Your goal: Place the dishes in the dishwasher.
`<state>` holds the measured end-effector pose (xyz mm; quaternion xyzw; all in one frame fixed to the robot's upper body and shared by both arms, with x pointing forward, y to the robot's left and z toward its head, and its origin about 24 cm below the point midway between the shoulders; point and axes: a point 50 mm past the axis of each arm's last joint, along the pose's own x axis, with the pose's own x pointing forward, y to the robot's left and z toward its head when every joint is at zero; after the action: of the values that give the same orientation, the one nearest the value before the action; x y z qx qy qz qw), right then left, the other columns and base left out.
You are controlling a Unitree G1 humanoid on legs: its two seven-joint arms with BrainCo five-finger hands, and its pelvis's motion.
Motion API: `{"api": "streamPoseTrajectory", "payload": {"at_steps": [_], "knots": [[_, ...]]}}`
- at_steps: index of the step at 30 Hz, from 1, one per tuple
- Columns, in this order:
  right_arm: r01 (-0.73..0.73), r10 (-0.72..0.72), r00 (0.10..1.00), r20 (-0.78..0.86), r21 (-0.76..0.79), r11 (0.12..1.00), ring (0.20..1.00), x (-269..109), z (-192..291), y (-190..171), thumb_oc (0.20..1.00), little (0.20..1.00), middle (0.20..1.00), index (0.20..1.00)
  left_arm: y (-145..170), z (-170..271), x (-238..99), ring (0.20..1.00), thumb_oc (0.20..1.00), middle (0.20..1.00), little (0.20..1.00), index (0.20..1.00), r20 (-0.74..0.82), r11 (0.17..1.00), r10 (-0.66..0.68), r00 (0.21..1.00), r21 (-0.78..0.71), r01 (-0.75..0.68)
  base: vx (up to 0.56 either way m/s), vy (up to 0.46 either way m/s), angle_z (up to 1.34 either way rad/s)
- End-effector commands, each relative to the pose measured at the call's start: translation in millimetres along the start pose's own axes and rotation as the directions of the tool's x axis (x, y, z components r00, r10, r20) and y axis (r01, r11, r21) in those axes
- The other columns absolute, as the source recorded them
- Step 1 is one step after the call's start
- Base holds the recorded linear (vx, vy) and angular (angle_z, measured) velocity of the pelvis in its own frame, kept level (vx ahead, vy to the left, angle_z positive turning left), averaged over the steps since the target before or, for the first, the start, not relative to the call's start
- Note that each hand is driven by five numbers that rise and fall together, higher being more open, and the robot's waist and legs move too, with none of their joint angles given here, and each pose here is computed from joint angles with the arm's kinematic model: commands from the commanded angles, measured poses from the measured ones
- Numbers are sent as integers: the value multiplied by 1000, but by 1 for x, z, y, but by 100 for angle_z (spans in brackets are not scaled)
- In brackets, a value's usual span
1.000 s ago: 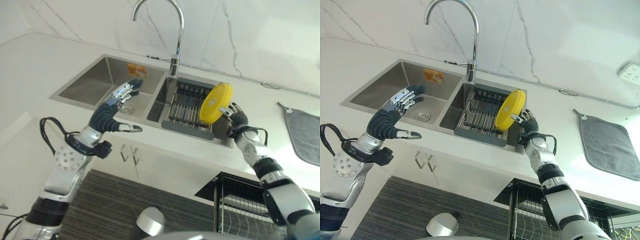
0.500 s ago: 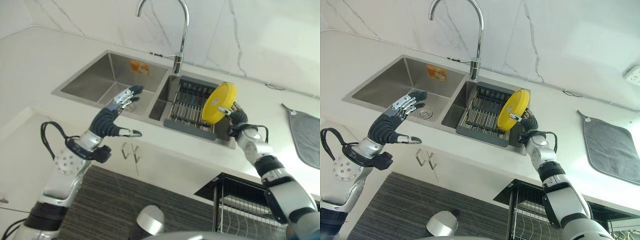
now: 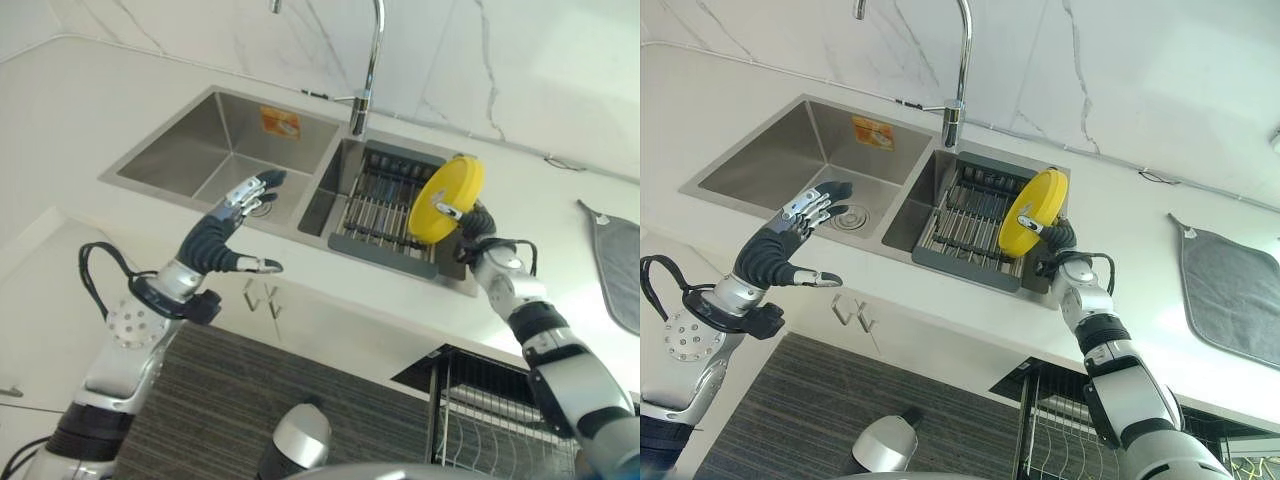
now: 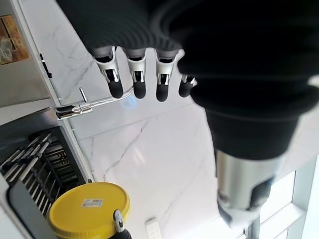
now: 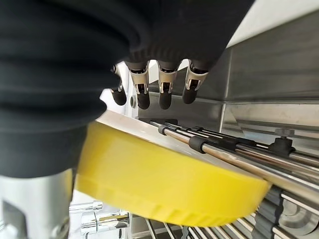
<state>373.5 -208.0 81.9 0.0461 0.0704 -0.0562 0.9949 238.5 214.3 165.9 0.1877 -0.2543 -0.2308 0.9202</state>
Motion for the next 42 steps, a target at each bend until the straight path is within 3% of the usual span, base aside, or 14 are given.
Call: {"api": "streamPoseTrajectory", "payload": {"at_steps": [1,9,10,11,32,37,42], "knots": [[43,-28,989,148,-97,994,1000,8,50,-11,1000,1000,1000,1000,1,8,-3,1000,1000,1000,1000,1000,44,998,-20,999,61,17,0,0,0],[178,-154,968,196,-109,978,1000,9,67,-18,1000,1000,1000,1000,-1,8,-1,1000,1000,1000,1000,1000,45,998,-16,999,58,13,2,3,1],[187,-162,966,202,-109,976,570,10,69,-17,570,570,570,570,-1,8,0,1000,1000,1000,1000,1000,46,998,-16,999,59,13,0,0,0],[200,-172,961,217,-115,973,203,10,72,-17,203,203,203,203,-1,8,0,1000,1000,1000,1000,1000,47,998,-16,999,59,14,0,0,0],[238,-216,937,273,-50,970,200,10,84,-16,200,200,200,200,-4,10,9,1000,1000,1000,1000,1000,83,999,-5,997,51,1,-13,-1,0],[157,-144,929,340,-11,988,200,8,94,-6,200,200,200,200,-5,10,10,1000,1000,1000,1000,1000,94,999,-4,996,50,-1,-33,-12,1],[39,-4,849,529,-55,998,200,-6,132,14,200,200,200,200,-5,9,4,1000,1000,1000,1000,1000,95,999,-4,995,37,1,-37,-67,-1]]}}
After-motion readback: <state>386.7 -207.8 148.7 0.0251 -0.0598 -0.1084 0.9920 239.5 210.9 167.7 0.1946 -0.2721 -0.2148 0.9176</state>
